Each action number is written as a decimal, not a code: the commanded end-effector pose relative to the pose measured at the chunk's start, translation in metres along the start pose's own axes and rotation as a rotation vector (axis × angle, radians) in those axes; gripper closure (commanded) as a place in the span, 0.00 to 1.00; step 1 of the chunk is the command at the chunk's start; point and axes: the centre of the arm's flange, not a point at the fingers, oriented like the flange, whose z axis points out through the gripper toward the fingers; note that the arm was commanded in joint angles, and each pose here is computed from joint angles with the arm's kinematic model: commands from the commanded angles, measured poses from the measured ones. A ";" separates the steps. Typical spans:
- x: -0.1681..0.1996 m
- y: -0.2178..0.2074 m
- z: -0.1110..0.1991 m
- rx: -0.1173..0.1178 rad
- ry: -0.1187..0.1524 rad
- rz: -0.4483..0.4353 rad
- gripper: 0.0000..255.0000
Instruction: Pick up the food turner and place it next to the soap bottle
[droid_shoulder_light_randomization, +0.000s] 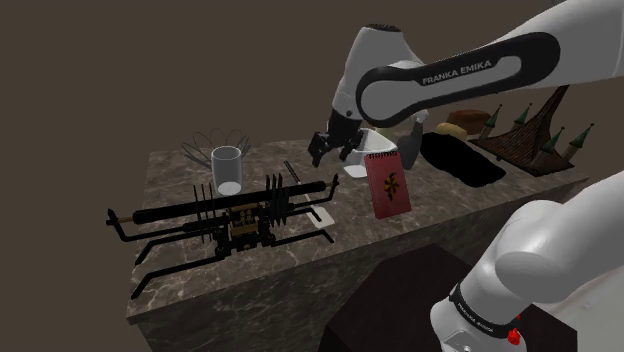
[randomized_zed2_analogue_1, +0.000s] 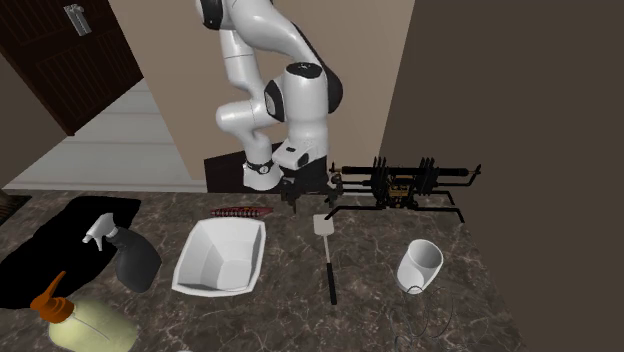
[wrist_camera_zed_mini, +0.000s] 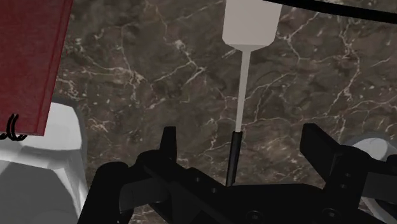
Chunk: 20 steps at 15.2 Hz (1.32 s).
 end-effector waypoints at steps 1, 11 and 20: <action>0.005 -0.013 0.024 -0.010 0.009 0.018 0.00; 0.025 -0.038 0.109 -0.041 0.027 0.063 0.00; 0.025 -0.037 0.128 -0.041 0.027 0.063 0.00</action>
